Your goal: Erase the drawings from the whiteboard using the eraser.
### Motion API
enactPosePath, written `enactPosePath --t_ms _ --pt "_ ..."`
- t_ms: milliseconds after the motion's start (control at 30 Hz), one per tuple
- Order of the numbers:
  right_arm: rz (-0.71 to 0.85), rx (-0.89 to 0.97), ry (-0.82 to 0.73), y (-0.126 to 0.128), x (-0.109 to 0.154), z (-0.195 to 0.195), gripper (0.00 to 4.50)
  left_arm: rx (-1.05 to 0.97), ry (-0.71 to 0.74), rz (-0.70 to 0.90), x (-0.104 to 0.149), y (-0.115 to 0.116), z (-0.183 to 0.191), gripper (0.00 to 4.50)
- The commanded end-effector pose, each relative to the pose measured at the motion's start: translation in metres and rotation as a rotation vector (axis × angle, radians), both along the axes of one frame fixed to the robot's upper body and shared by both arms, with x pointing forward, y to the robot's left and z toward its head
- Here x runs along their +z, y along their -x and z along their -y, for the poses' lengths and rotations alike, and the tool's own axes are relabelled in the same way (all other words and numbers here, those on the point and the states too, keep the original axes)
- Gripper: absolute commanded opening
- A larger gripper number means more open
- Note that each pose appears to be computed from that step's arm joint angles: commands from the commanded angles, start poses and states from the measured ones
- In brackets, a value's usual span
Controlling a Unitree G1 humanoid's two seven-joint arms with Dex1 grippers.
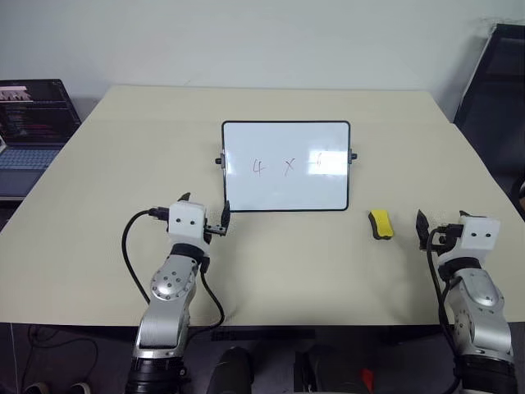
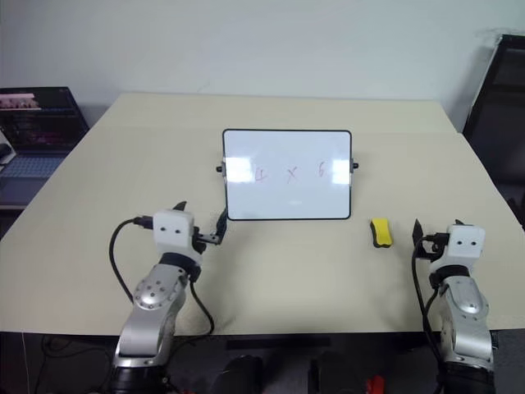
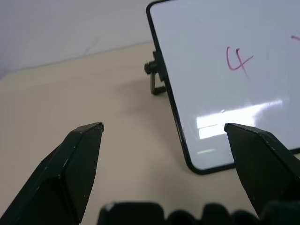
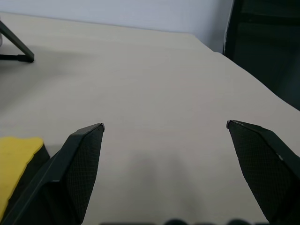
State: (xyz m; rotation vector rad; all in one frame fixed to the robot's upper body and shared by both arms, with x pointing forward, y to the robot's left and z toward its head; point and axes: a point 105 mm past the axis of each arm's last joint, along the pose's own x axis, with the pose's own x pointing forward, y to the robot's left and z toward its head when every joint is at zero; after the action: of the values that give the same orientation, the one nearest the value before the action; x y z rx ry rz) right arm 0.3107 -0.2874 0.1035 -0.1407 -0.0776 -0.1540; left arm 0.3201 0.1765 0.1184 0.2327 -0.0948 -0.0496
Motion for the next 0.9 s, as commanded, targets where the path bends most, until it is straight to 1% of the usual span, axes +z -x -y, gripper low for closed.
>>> enactPosePath --t_ms 33,100,167,267,367,433,533,567,600,700,767,833,900 --pt "0.042 0.002 0.005 -0.001 0.012 0.005 4.47 0.068 0.042 0.025 0.007 0.005 -0.006 4.5" --pt "0.023 -0.009 -0.004 0.0 0.005 0.007 4.47 0.113 0.071 -0.014 -0.003 0.008 -0.014 4.5" --pt "0.028 -0.017 -0.003 0.001 0.006 0.007 4.47 0.114 0.08 -0.024 -0.003 0.012 -0.016 4.5" --pt "0.061 -0.029 -0.022 0.005 0.016 0.008 4.47 0.014 0.032 -0.029 -0.001 0.014 -0.008 4.5" --pt "0.077 -0.026 -0.048 0.01 0.022 0.004 4.47 -0.021 -0.013 -0.002 0.009 0.013 -0.013 4.5" --pt "0.079 0.001 -0.029 0.011 0.028 -0.005 4.47 -0.046 -0.049 0.018 0.018 0.009 -0.016 4.5" --pt "0.083 0.023 0.003 0.014 0.036 -0.016 4.47 -0.091 -0.046 0.025 0.028 0.004 -0.02 4.5" --pt "0.08 0.034 0.003 0.014 0.038 -0.019 4.47 -0.125 -0.041 0.029 0.031 0.001 -0.018 4.5" --pt "0.069 0.035 -0.004 0.014 0.041 -0.024 4.47 -0.204 -0.039 0.034 0.038 -0.001 -0.011 4.5" --pt "0.041 0.167 -0.082 0.018 0.052 -0.058 4.47 -0.407 -0.035 0.04 0.056 -0.004 0.002 4.5" --pt "0.001 0.21 -0.13 0.022 0.053 -0.071 4.47 -0.482 -0.066 0.039 0.064 -0.009 0.004 4.5" --pt "-0.013 0.249 -0.142 0.024 0.056 -0.079 4.47 -0.548 -0.067 0.034 0.071 -0.011 0.008 4.5" --pt "0.018 0.296 -0.126 0.025 0.065 -0.085 4.47 -0.681 -0.07 -0.006 0.071 -0.004 0.022 4.5"
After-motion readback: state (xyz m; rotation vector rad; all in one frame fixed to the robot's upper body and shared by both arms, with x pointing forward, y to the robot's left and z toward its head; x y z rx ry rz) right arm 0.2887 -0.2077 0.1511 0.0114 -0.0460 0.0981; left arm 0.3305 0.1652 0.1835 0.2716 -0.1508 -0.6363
